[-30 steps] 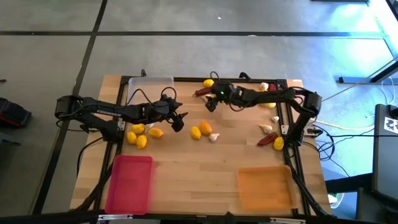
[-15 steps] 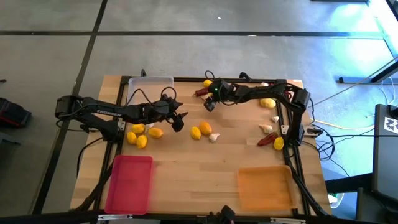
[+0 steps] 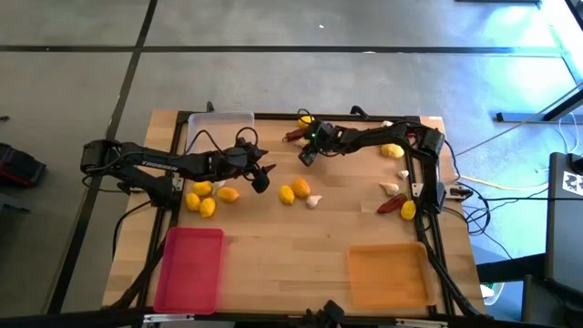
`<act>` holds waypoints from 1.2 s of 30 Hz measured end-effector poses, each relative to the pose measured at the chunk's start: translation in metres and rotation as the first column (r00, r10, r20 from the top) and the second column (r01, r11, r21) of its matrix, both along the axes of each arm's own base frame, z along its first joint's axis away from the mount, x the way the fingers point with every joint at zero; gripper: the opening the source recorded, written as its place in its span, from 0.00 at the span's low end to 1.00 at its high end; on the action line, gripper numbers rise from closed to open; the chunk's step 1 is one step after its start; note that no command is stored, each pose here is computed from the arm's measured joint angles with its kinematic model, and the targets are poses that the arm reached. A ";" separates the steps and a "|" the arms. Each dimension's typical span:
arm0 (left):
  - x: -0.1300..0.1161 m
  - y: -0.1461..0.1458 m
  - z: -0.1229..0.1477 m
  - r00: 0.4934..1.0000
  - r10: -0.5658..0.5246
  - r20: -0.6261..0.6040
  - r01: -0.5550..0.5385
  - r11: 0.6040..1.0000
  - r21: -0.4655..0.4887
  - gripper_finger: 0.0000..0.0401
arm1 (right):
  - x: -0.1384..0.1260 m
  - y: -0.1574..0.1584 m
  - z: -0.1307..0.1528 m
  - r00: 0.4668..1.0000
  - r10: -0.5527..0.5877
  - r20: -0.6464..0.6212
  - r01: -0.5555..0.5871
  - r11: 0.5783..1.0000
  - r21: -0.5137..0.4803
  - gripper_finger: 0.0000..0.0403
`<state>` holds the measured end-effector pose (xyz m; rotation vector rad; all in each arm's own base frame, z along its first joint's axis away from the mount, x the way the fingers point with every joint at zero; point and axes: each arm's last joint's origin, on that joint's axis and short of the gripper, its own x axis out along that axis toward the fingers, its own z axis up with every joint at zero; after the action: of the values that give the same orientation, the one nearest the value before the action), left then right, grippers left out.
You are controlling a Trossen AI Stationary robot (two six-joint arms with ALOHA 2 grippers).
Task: Sort produce into baskets
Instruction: Put the white garlic into the bottom left red bin
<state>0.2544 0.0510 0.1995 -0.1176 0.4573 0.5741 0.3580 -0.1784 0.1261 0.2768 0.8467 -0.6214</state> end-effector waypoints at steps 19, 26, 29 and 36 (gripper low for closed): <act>0.000 0.000 0.000 1.000 -0.001 -0.001 0.001 1.000 0.001 0.65 | 0.004 0.000 0.004 0.992 0.126 -0.002 -0.126 0.990 -0.068 0.31; 0.000 0.000 0.000 1.000 -0.002 -0.001 0.002 1.000 0.001 0.65 | 0.008 0.027 0.036 0.974 0.222 0.038 -0.217 0.971 -0.098 0.32; 0.000 -0.001 0.000 1.000 -0.005 -0.001 0.005 1.000 0.001 0.65 | 0.010 0.046 0.054 0.958 0.281 0.051 -0.273 0.954 -0.126 0.32; 0.002 -0.010 0.000 0.992 -0.122 -0.022 0.123 0.992 0.007 0.65 | 0.012 0.093 0.085 0.904 0.425 0.053 -0.410 0.893 -0.184 0.32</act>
<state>0.2567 0.0407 0.1992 -0.0749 0.4792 0.4570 0.3697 -0.0856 0.2110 -0.0359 0.7295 -0.2701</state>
